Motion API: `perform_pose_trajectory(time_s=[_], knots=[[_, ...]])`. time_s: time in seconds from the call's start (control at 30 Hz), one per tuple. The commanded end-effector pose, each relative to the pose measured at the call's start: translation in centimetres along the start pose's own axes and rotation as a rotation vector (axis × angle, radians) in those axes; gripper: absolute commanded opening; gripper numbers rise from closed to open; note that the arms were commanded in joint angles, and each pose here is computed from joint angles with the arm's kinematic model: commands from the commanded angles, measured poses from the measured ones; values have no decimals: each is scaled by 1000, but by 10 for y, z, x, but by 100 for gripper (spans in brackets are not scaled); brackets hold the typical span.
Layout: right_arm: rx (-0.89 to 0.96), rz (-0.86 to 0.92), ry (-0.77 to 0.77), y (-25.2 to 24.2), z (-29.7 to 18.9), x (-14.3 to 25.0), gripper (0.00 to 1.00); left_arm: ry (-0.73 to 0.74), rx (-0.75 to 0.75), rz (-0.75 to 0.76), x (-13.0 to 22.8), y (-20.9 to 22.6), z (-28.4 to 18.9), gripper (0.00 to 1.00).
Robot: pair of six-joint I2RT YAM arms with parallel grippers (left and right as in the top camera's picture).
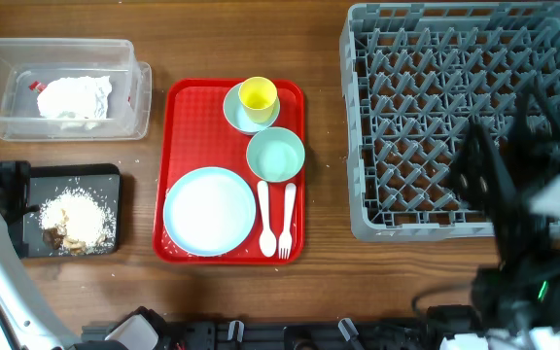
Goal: Sort waste into correct bins and load items into the dishwasher rack
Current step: 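Raise the right arm and move it over the dishwasher rack, then reach the right gripper to the light-blue plate rim and grip it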
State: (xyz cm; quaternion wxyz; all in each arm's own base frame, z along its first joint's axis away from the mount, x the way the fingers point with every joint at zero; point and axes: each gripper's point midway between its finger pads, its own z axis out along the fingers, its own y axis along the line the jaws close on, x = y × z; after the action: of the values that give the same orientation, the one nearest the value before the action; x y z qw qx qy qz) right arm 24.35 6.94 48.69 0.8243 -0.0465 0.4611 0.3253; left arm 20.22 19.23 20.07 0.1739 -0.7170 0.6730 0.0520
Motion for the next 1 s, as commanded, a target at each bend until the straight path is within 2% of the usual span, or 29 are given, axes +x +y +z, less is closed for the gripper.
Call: perform_pose_trajectory(time_s=[0.0,0.07,0.13,0.17,0.27,0.37,0.47,0.57,0.63,0.67,0.73,0.83,0.97], knots=[[-212,-4,368,13,50,52,100,-7,-16,-5,-2,3,3,100],[-263,96,613,2,70,95,100,-7,-16,-5,-2,3,3,100],[-322,215,745,-4,75,128,100,-7,-16,-5,-2,3,3,100],[-340,275,785,-8,75,144,100,-7,-16,-5,-2,3,3,100],[-303,603,909,-17,73,180,100,-7,-16,-5,-2,3,3,100],[-494,606,939,2,70,198,100,-7,-16,-5,-2,3,3,100],[-455,548,936,15,79,218,100,-7,-16,-5,-2,3,3,100],[-283,495,991,18,80,254,100,-7,-16,-5,-2,3,3,100],[-115,373,1069,14,70,287,100,-7,-16,-5,-2,3,3,100],[-5,257,1122,10,61,304,100,-7,-16,-5,-2,3,3,100],[114,55,1174,13,51,316,100,-7,-16,-5,-2,3,3,100],[114,-174,1209,47,51,314,100,-7,-16,-5,-2,3,3,100],[-9,-202,1301,89,49,322,100,-7,-16,-5,-2,3,3,100]])
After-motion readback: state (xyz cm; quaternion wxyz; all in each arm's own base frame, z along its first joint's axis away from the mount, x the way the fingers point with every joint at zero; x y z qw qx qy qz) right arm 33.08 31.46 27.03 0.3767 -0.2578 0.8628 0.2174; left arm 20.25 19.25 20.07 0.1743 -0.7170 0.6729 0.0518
